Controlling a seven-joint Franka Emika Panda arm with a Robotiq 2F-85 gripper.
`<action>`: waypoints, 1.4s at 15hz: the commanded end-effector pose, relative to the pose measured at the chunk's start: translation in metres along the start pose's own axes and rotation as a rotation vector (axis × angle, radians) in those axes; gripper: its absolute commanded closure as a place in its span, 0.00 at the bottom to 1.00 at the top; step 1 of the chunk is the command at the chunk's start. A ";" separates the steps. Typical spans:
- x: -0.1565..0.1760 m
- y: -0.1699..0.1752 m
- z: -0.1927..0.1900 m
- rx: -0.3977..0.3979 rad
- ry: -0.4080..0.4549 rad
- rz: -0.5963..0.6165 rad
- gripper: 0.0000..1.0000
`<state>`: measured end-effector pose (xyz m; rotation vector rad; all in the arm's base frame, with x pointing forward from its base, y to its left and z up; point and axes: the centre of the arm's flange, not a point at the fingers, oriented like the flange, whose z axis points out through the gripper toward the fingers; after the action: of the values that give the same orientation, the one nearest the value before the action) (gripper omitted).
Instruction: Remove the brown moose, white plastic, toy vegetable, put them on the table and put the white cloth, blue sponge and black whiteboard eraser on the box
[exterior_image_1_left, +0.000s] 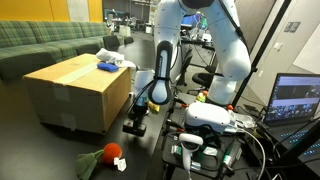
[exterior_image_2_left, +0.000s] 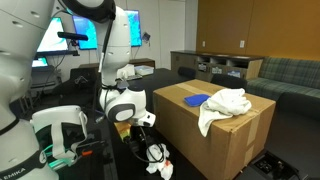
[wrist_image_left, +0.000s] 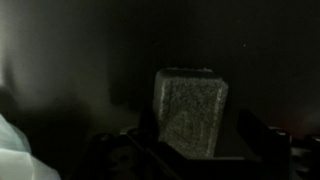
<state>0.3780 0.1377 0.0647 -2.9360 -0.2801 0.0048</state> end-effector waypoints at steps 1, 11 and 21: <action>0.007 0.002 -0.001 0.006 0.022 -0.021 0.44; 0.009 -0.030 -0.076 0.038 -0.062 -0.103 0.67; 0.038 -0.071 -0.239 0.034 -0.025 -0.110 0.67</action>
<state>0.4015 0.1840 0.2419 -2.8494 -0.4499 0.1075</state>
